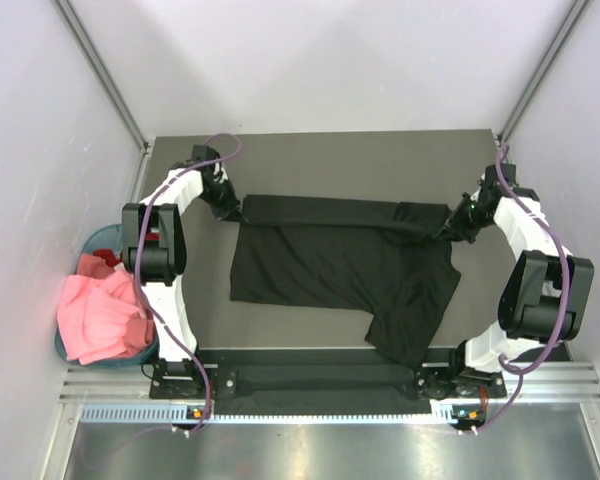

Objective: Fold and stack the t-shirts
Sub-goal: Fold the tshirt

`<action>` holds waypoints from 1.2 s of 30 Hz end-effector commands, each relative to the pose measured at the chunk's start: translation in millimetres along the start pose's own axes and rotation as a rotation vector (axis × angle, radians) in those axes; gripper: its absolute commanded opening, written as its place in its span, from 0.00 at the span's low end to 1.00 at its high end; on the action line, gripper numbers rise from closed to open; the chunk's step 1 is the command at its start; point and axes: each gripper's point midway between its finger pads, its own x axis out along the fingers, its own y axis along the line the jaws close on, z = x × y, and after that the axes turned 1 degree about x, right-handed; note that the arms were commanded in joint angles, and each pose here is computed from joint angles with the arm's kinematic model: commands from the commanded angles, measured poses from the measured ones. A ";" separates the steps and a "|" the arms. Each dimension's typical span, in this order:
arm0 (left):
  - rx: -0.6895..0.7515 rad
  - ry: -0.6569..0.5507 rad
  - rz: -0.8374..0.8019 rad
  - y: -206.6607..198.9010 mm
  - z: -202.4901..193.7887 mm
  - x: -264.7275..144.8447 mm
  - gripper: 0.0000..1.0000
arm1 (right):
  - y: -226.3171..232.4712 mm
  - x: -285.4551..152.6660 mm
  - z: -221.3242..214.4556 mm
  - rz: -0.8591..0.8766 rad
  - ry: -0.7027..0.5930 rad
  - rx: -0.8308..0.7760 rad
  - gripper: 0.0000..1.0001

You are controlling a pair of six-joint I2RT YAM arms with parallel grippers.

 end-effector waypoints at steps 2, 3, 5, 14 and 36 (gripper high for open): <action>0.026 -0.031 0.004 -1.5 2.2 -16.3 0.00 | -7.8 -13.3 4.8 -0.011 -0.057 -0.035 0.00; 0.024 -0.026 0.007 -0.1 0.6 -15.6 0.00 | -10.5 -13.2 4.8 -0.017 -0.056 -0.037 0.00; 0.024 -0.020 0.010 1.2 -2.1 -13.4 0.00 | -17.3 -11.6 3.8 -0.040 -0.050 -0.046 0.00; 0.017 -0.011 0.038 9.1 -4.2 -6.2 0.00 | -25.3 -0.4 0.1 -0.045 -0.018 -0.046 0.00; 0.061 -0.082 0.056 -8.7 -4.4 -44.3 0.40 | -33.4 0.8 7.1 -0.083 -0.011 -0.141 0.37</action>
